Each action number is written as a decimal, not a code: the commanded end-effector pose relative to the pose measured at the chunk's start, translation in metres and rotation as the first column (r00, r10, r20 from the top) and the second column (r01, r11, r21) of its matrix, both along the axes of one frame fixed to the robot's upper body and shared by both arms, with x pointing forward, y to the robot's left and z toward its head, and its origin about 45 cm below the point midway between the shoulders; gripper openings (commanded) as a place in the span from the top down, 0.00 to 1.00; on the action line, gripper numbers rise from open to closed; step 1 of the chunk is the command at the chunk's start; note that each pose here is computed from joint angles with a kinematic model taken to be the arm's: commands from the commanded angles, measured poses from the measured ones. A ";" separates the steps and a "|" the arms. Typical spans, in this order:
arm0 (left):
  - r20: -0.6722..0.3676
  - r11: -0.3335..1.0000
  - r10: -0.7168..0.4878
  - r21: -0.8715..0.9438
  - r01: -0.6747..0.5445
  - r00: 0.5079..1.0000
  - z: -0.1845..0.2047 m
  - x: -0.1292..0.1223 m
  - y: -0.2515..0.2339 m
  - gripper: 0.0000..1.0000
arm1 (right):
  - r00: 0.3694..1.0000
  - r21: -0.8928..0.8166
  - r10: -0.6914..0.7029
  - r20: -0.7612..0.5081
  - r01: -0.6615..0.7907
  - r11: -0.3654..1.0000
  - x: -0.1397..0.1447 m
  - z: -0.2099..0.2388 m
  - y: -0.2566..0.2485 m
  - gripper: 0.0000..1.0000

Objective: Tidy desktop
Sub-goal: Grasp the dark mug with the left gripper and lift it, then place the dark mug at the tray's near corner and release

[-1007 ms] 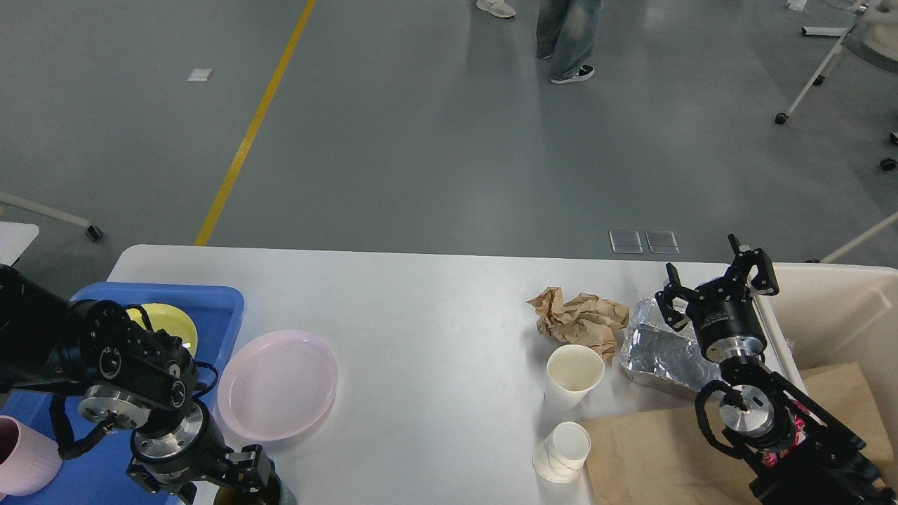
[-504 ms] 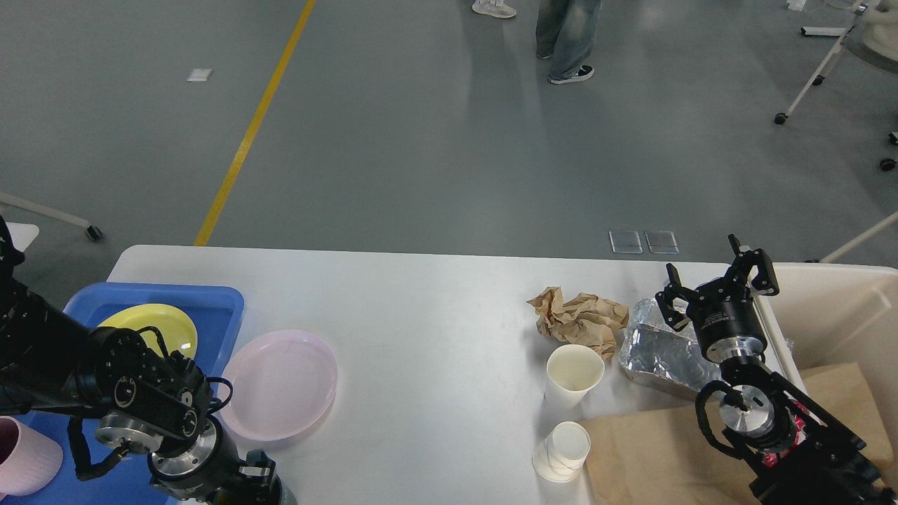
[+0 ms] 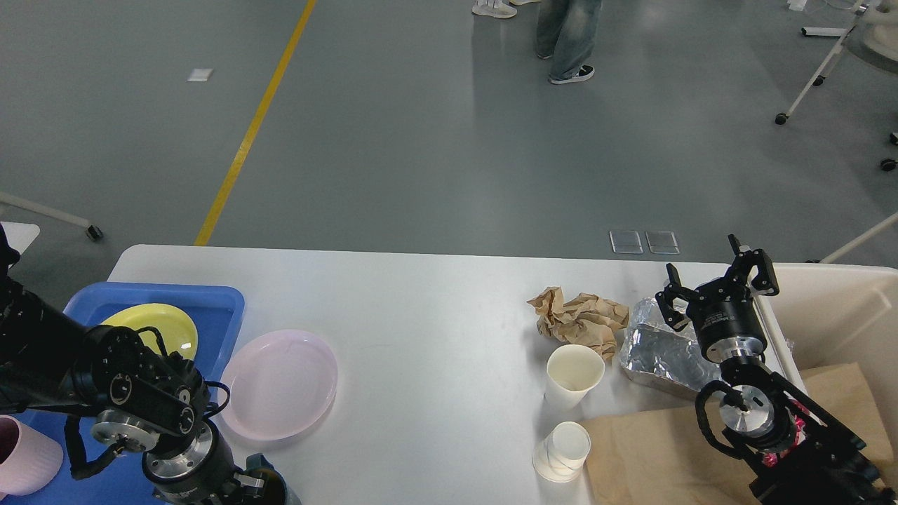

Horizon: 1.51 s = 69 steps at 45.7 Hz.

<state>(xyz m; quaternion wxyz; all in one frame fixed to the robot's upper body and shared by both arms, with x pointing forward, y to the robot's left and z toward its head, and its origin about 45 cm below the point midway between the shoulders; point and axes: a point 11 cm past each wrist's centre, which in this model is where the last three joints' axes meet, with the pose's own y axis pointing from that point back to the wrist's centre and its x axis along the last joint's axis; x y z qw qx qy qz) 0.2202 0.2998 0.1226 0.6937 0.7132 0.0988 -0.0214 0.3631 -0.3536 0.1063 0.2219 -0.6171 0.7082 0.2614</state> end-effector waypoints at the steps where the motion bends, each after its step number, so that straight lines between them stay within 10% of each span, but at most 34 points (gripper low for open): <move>1: 0.007 1.000 -0.004 0.009 0.004 1.000 0.010 0.005 0.001 1.00 | 1.000 0.000 0.000 0.000 0.000 1.000 0.000 0.000 0.000 0.00; 32: 0.159 0.996 -0.038 -0.071 0.049 0.987 0.298 0.066 -0.031 1.00 | 1.000 0.000 0.000 0.000 0.000 1.000 0.000 0.000 0.000 0.00; 54: 0.178 0.990 0.138 -0.046 -0.132 0.974 0.275 0.067 0.027 1.00 | 1.000 0.000 0.000 0.000 0.000 1.000 0.000 0.000 0.000 0.00; 69: 0.098 0.945 0.328 -0.043 -0.326 0.939 0.192 0.060 0.120 1.00 | 1.000 0.001 0.001 0.001 -0.001 1.000 0.000 0.000 0.000 0.00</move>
